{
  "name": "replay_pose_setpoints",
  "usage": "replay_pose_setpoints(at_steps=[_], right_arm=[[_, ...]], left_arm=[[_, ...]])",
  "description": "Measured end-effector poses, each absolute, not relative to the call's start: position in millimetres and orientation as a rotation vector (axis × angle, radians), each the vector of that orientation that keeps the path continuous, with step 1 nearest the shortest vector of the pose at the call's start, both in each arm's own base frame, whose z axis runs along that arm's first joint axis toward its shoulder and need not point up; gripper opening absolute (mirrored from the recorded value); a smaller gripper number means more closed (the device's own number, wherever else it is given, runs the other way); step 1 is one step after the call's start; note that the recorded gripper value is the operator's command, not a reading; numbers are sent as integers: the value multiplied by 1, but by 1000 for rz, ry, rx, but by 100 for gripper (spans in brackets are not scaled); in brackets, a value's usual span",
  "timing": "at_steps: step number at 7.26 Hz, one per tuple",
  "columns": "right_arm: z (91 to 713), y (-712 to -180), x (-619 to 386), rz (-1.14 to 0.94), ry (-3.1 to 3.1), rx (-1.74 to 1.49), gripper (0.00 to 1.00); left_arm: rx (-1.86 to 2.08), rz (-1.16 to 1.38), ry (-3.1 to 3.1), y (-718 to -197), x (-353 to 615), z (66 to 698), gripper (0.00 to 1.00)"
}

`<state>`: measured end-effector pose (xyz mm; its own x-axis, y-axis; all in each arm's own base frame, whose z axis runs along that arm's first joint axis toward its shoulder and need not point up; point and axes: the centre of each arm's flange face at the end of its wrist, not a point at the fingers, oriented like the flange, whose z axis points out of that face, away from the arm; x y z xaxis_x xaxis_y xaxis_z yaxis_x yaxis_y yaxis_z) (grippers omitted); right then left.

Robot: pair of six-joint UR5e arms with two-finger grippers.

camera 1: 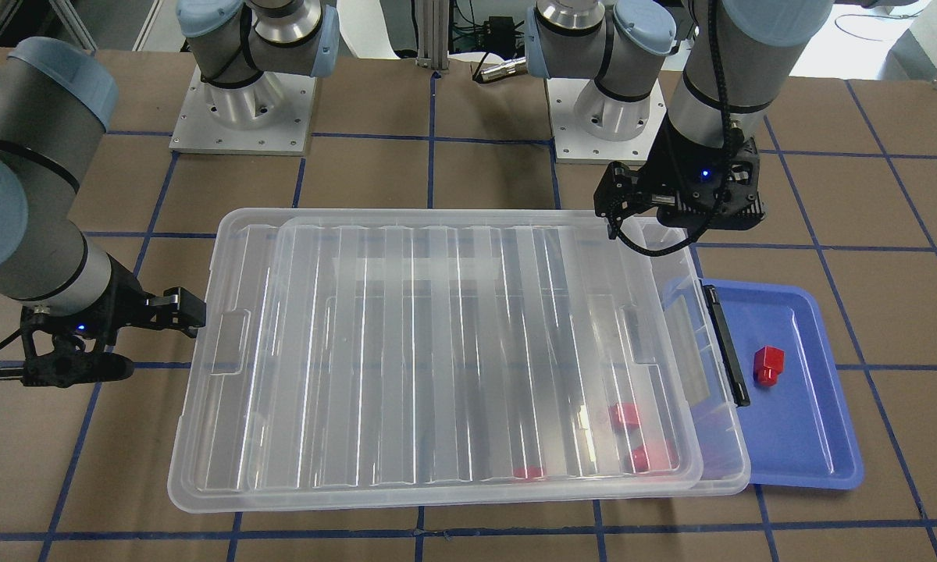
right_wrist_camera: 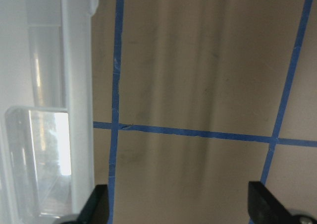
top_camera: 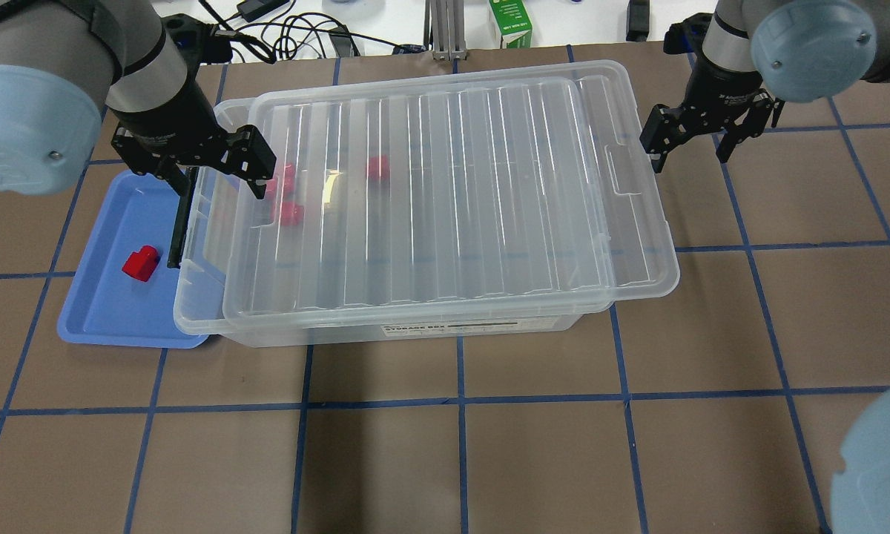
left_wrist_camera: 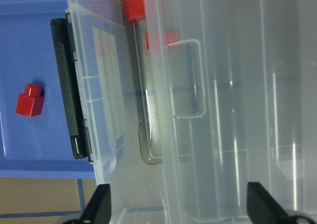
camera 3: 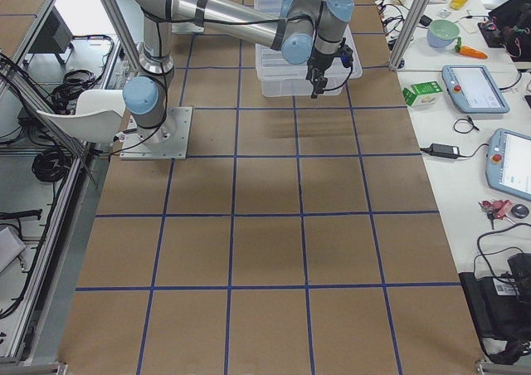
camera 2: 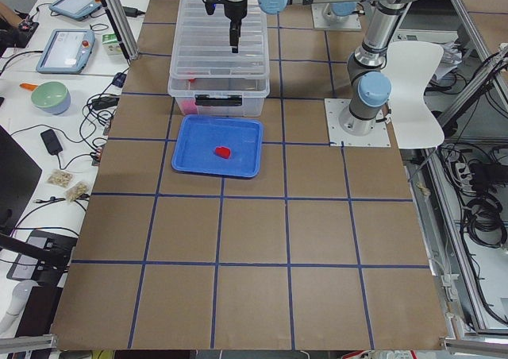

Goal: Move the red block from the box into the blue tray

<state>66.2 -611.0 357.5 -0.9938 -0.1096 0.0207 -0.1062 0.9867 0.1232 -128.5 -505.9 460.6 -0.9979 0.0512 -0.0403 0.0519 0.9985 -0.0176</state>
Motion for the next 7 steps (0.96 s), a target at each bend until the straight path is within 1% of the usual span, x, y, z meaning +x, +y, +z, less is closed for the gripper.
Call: replay_pose_setpoints(at_steps=[3,7], right_arm=[[359,-606,100,-182,-3097,143,100],[370,-607,105,-147,-3094,142,100]], left_arm=[[55,-71,3122,-502,-127,473,100],[52,-84,3132,-501,-127,478,100]])
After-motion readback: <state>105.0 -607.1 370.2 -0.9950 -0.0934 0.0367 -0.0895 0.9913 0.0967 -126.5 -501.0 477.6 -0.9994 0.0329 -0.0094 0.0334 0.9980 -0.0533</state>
